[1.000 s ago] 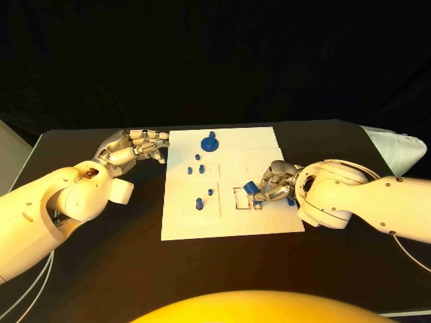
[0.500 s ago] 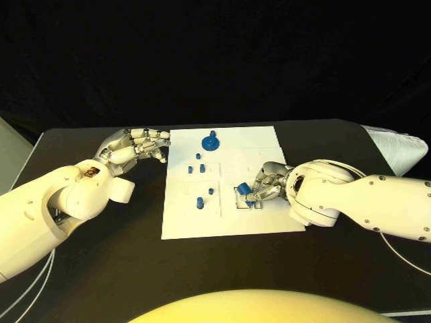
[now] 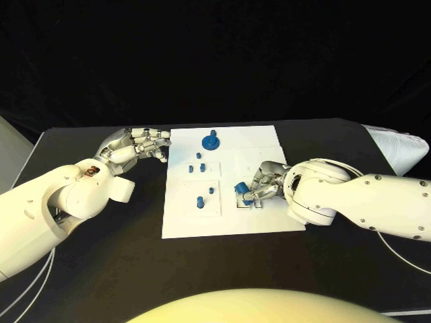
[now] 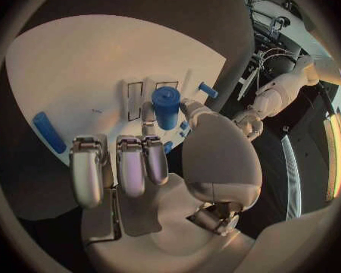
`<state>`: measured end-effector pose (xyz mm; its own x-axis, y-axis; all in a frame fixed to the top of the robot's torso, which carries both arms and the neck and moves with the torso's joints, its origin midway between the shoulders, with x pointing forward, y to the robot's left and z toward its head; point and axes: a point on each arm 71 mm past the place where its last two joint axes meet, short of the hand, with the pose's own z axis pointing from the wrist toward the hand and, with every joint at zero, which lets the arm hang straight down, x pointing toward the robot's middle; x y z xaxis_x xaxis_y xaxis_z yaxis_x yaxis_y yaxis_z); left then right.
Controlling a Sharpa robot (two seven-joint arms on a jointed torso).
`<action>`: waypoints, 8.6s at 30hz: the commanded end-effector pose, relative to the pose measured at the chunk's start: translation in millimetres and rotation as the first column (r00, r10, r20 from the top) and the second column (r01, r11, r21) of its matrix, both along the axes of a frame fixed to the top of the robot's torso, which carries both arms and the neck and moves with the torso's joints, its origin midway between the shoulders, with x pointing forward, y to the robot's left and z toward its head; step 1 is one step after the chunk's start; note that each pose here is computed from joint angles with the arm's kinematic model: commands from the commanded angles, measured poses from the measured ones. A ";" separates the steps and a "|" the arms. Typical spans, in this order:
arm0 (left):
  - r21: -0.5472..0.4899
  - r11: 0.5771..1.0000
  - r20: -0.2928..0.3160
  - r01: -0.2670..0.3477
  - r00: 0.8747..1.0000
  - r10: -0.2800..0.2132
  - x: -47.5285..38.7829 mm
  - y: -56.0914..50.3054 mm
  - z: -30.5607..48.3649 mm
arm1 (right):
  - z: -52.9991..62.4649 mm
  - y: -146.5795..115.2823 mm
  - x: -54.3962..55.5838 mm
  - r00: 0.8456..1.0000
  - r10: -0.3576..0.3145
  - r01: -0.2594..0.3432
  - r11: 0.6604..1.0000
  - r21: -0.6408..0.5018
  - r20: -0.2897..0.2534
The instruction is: Assemble the parts on the task board
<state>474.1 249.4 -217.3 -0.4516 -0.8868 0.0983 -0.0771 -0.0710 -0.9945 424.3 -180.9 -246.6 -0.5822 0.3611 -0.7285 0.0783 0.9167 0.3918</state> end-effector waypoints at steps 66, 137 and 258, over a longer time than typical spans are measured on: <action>-0.006 1.000 0.003 0.017 1.000 -0.017 -1.9 -0.8 0.0 | 11.0 -117.9 -4.2 0.995 -0.052 0.064 0.987 -0.144 0.084; 0.004 1.000 -0.015 0.026 1.000 -0.026 -3.4 2.4 -2.6 | 7.6 -48.7 -15.2 0.994 -0.103 0.104 0.993 0.051 -0.029; 0.013 0.999 -0.027 0.036 0.999 -0.035 -3.8 3.8 -3.7 | -12.9 -32.4 -7.8 0.999 -0.023 0.021 0.999 -0.035 -0.042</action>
